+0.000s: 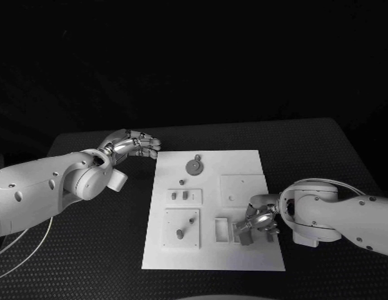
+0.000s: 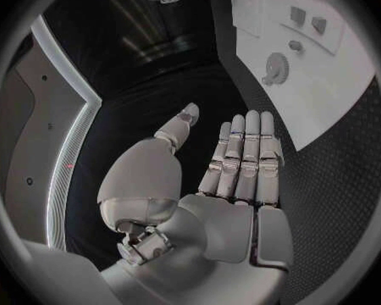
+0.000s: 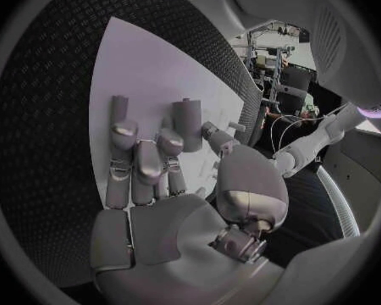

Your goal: Assemble the parts on the task board

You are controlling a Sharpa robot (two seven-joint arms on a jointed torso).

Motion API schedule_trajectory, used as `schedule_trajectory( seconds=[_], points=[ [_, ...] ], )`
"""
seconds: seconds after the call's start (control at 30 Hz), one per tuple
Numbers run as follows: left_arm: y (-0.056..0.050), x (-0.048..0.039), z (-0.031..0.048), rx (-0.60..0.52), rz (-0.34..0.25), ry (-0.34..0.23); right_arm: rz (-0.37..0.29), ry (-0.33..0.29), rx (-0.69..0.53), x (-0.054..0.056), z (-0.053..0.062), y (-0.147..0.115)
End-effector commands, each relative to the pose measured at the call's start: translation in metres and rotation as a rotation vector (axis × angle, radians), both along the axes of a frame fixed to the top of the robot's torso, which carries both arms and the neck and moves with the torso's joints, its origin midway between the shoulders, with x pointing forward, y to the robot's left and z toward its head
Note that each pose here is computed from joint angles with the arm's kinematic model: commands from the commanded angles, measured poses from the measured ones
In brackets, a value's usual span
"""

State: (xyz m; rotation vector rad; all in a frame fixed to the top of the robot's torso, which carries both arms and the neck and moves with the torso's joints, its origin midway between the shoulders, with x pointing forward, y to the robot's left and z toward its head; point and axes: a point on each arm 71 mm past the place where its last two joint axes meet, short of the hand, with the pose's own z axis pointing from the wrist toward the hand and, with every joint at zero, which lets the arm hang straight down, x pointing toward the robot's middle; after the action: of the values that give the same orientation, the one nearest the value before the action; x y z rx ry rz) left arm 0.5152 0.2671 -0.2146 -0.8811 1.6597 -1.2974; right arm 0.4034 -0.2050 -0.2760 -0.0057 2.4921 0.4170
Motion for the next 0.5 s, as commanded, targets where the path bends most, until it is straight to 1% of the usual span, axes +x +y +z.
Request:
schedule_trajectory(
  seconds=[0.03,0.37,0.5],
  points=[
    [-0.0017,-0.0004,0.0009,-0.011,-0.012,0.001,0.006,0.035,-0.027,-0.0052,-0.0105,-0.0035],
    [-0.0012,-0.0003,0.0008,-0.01,-0.011,0.002,-0.008,0.03,-0.007,-0.0082,-0.008,-0.0068],
    [-0.0003,0.0001,0.0007,-0.008,-0.008,0.002,-0.019,0.029,0.005,-0.0077,-0.0038,-0.0087]
  ],
)
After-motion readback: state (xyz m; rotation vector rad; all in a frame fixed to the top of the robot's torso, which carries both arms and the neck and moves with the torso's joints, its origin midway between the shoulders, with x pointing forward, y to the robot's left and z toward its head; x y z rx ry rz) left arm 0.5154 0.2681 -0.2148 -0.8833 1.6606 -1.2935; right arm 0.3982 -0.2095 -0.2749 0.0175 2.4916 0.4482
